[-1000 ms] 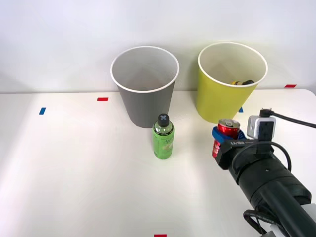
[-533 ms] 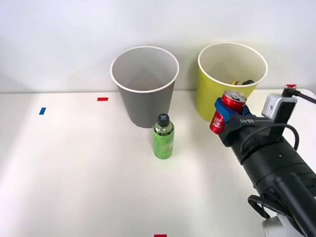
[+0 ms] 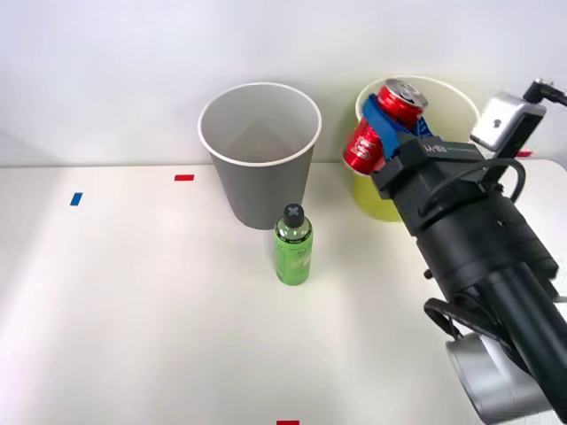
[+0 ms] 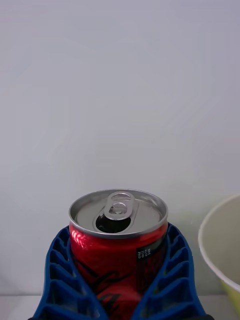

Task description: Put cans in the gray bin, plastic bottles in the light green bin

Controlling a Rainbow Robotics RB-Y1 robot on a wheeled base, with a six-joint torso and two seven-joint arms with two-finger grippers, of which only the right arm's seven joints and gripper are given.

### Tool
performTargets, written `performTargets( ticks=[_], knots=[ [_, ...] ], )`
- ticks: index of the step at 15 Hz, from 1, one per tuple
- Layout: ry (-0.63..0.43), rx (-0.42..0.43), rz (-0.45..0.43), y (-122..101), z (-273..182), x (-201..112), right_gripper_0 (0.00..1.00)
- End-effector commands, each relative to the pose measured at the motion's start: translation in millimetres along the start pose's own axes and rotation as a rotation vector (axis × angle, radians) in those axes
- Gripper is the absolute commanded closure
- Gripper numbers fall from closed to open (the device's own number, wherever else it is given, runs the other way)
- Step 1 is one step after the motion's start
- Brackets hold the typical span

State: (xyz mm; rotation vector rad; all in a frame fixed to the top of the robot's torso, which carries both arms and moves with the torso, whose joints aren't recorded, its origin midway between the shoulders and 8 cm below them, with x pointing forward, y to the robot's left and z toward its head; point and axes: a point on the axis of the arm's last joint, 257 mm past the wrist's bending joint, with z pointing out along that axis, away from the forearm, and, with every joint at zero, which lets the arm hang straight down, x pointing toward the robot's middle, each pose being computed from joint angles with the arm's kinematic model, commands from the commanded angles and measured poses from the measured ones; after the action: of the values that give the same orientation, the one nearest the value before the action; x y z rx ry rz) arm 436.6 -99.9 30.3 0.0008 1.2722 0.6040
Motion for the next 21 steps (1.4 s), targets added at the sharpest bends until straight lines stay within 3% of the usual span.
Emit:
performTargets(
  ticks=[1, 5, 10, 14, 21],
  knots=[
    [0.006, -0.024, 0.0, 9.8, 31.4, 12.7, 1.0],
    [0.003, -0.053, -0.006, 26.2, 80.9, 24.0, 1.0],
    [0.008, -0.096, -0.174, 43.9, 119.7, 48.0, 1.0],
    [0.025, -0.137, -0.234, 63.7, 137.2, 58.3, 1.0],
    [0.082, -0.128, -0.344, 57.3, 162.4, 95.0, 1.0]
  ],
)
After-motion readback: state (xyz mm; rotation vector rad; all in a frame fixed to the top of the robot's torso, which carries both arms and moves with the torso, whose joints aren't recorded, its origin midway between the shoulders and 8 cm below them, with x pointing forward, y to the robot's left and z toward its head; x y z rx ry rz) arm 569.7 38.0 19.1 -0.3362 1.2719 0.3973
